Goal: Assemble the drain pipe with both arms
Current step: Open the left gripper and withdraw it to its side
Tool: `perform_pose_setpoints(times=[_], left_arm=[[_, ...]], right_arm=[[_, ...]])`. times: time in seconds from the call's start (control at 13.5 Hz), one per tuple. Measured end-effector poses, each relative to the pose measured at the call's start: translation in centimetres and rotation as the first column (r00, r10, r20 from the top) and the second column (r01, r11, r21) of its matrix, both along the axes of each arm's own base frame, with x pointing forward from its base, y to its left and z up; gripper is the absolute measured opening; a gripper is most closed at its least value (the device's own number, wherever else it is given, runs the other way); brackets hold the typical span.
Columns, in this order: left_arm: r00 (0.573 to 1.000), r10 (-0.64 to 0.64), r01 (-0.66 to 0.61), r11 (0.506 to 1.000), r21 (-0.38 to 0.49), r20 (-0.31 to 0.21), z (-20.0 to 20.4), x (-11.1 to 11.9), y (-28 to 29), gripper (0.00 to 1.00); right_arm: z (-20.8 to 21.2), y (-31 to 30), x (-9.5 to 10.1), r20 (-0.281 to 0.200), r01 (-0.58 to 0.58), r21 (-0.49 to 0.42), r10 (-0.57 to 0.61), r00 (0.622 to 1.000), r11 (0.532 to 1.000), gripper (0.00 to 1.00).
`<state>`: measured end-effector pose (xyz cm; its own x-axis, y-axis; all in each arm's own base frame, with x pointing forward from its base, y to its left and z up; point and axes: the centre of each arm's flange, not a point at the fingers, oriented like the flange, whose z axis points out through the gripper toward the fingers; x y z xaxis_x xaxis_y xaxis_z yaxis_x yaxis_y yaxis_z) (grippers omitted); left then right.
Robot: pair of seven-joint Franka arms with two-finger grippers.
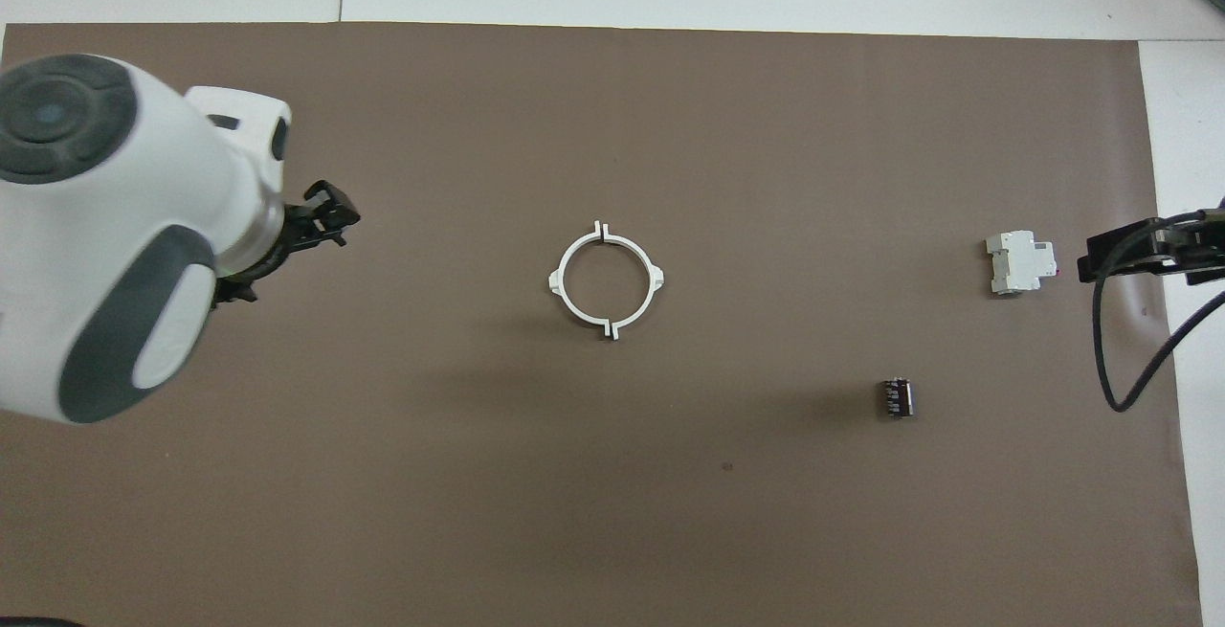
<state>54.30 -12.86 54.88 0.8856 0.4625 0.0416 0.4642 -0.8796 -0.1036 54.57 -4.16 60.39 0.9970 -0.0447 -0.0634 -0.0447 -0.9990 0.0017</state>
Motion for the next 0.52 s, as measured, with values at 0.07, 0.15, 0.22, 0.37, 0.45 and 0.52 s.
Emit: perform_pose_setpoints(times=[0.07,0.15,0.22,0.37,0.45,0.52], left_arm=[[0.998,-0.063,0.063,0.998,-0.014,-0.025,1.6,-0.6,3.8,1.0],[0.992,-0.117,0.116,0.993,-0.031,-0.039,3.2,-1.3,7.7,1.0],[0.987,-0.156,0.154,0.987,-0.043,-0.043,4.5,-2.1,11.2,1.0],[0.98,-0.191,0.187,0.98,-0.063,-0.055,6.6,-3.7,14.9,1.0],[0.975,-0.217,0.213,0.975,-0.066,-0.052,7.7,-4.2,14.8,1.0],[0.968,-0.249,0.246,0.967,-0.062,-0.04,8.3,-4.2,13.8,1.0]], right_arm=[[0.0,0.0,0.0,0.0,0.0,0.0,0.0,1.0,1.0,1.0],[0.0,0.0,0.0,0.0,0.0,0.0,0.0,1.0,1.0,1.0],[0.0,0.0,0.0,0.0,0.0,0.0,0.0,1.0,1.0,1.0],[0.0,0.0,0.0,0.0,0.0,0.0,0.0,1.0,1.0,1.0],[0.0,0.0,0.0,0.0,0.0,0.0,0.0,1.0,1.0,1.0],[0.0,0.0,0.0,0.0,0.0,0.0,0.0,1.0,1.0,1.0]])
